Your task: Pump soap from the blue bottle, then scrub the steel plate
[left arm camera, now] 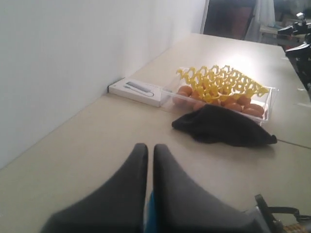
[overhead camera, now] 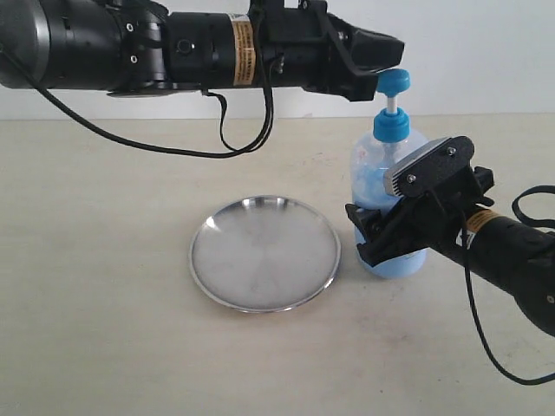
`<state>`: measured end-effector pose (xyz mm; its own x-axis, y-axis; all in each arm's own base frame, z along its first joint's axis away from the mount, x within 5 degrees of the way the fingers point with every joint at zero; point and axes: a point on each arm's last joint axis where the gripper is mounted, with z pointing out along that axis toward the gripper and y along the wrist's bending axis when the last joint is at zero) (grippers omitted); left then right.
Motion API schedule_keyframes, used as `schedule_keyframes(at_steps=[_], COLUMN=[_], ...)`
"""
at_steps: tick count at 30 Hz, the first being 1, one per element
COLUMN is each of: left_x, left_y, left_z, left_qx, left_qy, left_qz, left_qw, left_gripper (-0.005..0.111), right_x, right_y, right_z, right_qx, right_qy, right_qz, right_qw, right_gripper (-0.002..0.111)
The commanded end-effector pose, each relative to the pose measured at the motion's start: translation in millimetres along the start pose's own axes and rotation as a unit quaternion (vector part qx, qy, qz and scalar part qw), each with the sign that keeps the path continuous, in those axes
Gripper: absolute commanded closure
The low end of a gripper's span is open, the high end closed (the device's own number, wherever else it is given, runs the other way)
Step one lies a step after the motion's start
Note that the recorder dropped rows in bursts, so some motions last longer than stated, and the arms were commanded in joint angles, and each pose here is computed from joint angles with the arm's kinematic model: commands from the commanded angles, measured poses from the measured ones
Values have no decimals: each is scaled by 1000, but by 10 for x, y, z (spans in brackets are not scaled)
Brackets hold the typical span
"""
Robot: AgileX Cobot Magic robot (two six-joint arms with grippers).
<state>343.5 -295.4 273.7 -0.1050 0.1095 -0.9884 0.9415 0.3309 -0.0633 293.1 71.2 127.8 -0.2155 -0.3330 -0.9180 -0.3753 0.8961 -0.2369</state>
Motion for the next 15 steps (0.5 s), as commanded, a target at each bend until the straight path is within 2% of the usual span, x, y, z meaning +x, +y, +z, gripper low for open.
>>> schedule_keyframes(at_steps=[1,11,15], left_x=[4,-46,-8], left_y=[-18,-57,-63], left_z=[23,15,14], left_qx=[7,26,29], left_qy=[15,3,23], left_qz=[3,4,9], left_qw=[1000,1000,999], left_gripper=[103,103,103], right_x=[-31,-31,-31], right_y=[8,8,8], right_z=[1,1,1], right_qx=[-5,-5,-5], right_qy=[-4,-4,-4], right_qz=[-12,-12,-12], right_qw=[1000,1000,1000], right_gripper=[108,108,108])
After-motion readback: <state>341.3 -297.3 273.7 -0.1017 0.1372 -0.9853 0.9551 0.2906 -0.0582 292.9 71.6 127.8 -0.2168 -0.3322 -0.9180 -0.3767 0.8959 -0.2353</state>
